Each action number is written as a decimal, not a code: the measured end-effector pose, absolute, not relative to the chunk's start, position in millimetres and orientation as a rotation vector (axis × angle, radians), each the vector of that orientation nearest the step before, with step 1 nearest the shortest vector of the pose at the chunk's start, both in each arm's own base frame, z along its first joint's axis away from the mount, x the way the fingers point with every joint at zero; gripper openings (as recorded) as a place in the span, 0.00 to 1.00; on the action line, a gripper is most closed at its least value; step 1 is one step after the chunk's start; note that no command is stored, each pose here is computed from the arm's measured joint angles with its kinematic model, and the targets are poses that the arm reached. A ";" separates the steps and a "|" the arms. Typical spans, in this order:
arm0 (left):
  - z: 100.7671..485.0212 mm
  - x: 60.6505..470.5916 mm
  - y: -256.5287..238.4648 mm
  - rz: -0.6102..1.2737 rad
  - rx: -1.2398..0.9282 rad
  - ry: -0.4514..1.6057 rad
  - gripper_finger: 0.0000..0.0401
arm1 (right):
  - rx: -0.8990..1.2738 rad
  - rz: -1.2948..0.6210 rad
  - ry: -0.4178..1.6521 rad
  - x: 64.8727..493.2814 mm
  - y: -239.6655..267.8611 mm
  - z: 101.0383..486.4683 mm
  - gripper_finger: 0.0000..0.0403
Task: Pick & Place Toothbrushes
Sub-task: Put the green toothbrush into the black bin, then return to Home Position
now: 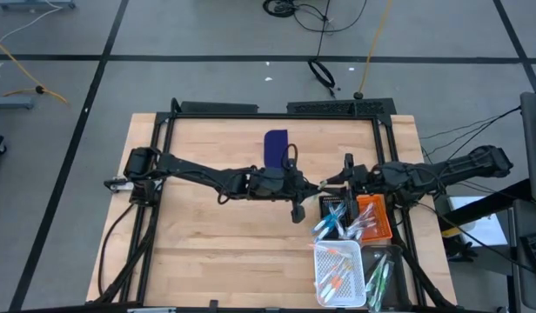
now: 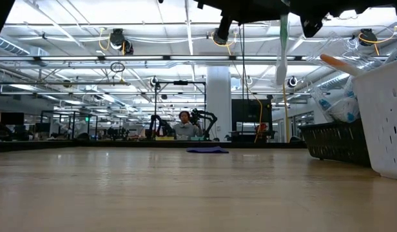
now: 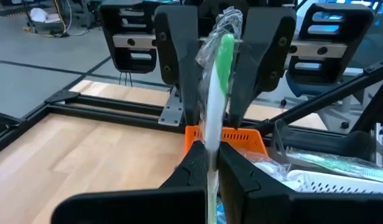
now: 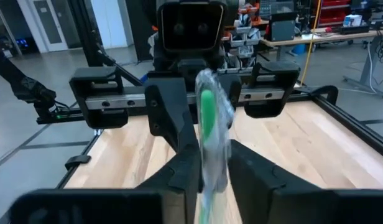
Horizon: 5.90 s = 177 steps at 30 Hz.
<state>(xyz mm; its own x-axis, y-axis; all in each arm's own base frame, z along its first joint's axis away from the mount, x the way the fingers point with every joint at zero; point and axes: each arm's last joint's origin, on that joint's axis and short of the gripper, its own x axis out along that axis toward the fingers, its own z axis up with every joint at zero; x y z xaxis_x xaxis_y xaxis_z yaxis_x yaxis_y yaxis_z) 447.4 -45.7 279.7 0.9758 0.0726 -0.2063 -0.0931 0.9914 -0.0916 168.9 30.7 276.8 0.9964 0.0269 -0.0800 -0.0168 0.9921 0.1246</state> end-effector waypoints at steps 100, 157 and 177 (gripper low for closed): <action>287.6 433.1 -38.3 0.094 -0.117 0.321 0.40 | 0.078 0.661 0.749 72.5 134.5 244.1 0.21; 253.1 249.6 41.8 0.415 -0.159 0.157 0.40 | -0.088 -0.137 0.050 89.7 17.8 239.1 0.15; 184.2 152.2 12.7 0.485 -0.207 0.026 0.40 | 0.001 -0.085 -0.051 98.6 11.8 185.8 0.09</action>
